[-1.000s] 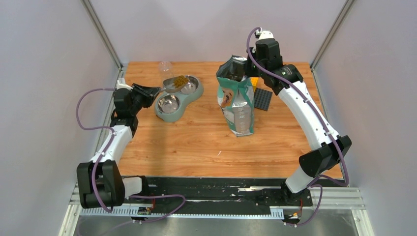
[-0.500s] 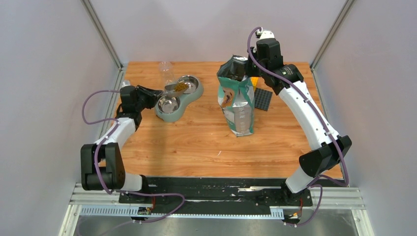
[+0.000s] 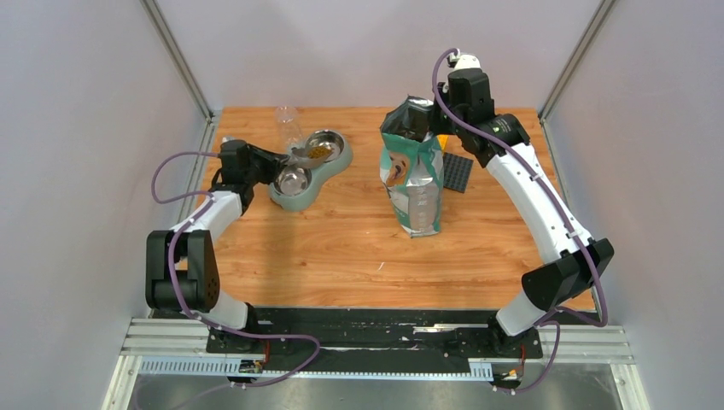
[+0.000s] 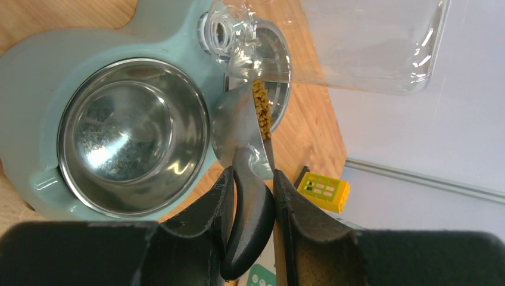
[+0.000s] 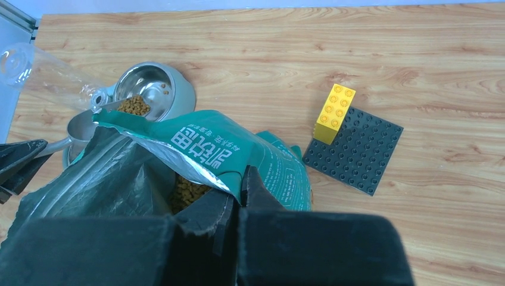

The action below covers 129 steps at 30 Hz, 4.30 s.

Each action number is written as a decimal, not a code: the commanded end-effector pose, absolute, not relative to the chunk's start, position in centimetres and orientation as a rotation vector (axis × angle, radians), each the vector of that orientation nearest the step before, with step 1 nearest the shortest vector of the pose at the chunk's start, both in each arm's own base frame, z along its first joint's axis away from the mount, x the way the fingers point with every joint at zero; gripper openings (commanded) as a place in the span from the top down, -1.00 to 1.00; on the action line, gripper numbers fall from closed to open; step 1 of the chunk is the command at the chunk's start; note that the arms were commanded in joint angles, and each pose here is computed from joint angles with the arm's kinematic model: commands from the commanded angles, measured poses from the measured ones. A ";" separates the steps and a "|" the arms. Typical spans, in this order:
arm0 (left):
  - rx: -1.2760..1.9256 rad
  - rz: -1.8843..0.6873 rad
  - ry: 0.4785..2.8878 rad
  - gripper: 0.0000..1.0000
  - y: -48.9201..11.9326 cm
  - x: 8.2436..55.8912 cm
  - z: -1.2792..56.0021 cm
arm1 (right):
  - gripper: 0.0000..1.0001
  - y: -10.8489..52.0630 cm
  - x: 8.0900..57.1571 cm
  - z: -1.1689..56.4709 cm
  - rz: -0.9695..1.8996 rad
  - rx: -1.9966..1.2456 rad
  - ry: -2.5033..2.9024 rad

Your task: Serve the pet food

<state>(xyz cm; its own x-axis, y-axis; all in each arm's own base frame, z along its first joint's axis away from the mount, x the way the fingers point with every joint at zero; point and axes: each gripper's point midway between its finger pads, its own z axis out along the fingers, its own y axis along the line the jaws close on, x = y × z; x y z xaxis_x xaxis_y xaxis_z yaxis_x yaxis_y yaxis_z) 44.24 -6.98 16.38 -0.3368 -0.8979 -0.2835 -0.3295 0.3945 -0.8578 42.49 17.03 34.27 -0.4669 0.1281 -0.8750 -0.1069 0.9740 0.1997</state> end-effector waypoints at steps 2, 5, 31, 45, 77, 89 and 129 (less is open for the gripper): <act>-1.047 -0.786 1.838 1.00 -7.0 45.3 19.3 | 1.00 15.7 42.6 40.3 0.298 0.079 1.843; -1.045 -0.711 1.859 1.00 -6.7 45.4 19.7 | 1.00 15.6 42.5 40.3 0.294 0.081 1.843; -0.811 -0.263 2.028 1.00 -8.6 47.3 21.5 | 1.00 15.6 42.6 39.2 0.302 0.096 1.859; -0.228 -0.058 2.064 1.00 -11.7 49.1 25.1 | 1.00 15.4 42.2 38.5 0.291 0.098 1.871; 0.121 -0.509 1.435 1.00 -15.1 35.8 55.1 | 1.00 20.8 41.6 40.4 0.340 -0.167 1.830; 0.372 -0.745 1.431 1.00 -18.6 29.8 54.6 | 1.00 22.8 41.8 43.3 0.311 -0.284 1.764; 0.317 -0.868 2.053 1.00 -24.9 37.2 37.0 | 1.00 26.8 40.7 40.4 0.455 -0.385 1.815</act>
<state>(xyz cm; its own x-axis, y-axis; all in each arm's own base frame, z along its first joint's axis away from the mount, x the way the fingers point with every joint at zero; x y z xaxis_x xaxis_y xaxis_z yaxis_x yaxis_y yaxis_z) 35.67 -24.96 37.14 -0.6227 -0.0756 -0.7788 0.5459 0.6711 -0.5016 40.51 24.84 34.47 -0.4285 -0.1491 -0.8912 -0.4185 0.9069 0.0494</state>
